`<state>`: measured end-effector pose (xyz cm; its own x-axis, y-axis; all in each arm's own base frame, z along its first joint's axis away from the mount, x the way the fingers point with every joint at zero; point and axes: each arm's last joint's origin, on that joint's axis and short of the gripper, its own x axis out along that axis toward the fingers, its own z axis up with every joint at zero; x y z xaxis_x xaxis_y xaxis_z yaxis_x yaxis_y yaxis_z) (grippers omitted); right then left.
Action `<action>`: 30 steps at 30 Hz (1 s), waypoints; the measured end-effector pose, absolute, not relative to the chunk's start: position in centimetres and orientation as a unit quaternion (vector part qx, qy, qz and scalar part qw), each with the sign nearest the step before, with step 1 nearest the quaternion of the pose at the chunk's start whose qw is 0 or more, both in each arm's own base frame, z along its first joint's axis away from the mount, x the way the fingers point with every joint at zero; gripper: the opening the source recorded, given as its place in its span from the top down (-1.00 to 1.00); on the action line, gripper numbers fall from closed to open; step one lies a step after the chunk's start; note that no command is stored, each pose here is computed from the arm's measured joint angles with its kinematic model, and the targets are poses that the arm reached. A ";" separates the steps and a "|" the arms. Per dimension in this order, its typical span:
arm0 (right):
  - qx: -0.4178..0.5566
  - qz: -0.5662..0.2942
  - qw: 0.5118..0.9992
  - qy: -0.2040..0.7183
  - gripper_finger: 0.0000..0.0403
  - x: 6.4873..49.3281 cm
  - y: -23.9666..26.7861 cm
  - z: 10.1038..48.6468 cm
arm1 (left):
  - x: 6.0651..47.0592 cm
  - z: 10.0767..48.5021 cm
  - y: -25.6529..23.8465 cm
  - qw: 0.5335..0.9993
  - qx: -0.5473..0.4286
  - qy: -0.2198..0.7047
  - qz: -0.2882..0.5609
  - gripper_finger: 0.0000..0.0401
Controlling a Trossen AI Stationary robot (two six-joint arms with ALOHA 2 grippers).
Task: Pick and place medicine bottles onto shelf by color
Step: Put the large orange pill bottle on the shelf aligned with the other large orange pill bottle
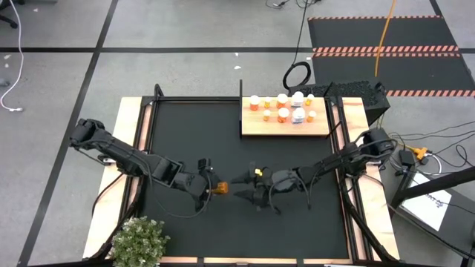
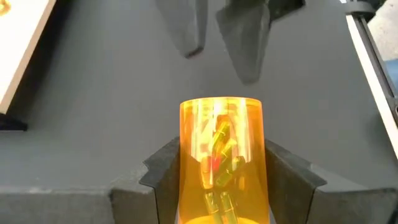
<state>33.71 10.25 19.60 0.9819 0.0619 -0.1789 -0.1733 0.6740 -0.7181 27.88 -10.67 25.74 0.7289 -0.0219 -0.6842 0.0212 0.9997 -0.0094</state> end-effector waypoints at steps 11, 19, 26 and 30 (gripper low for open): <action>-0.467 0.046 0.882 0.046 -0.34 34.6 10.9 19.3 | 28.3 26.1 -10.9 0.939 -0.045 0.341 -0.023 0.07; -0.471 0.077 0.879 0.014 -0.31 34.6 11.2 19.6 | 28.6 25.7 -11.1 0.936 -0.067 0.345 -0.018 0.07; -0.471 0.089 0.877 0.007 -0.30 34.7 10.8 19.6 | 29.1 25.4 -11.4 0.936 -0.080 0.340 -0.031 0.07; -0.471 0.106 0.876 0.008 -0.30 34.8 10.5 19.4 | 29.3 25.0 -11.3 0.933 -0.085 0.348 -0.031 0.07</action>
<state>34.79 10.52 19.44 0.9774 0.1780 -0.1143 -0.1935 0.5336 -0.8233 29.28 -11.27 25.04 0.7552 -0.1175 -0.6449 -0.0011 0.9836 -0.1805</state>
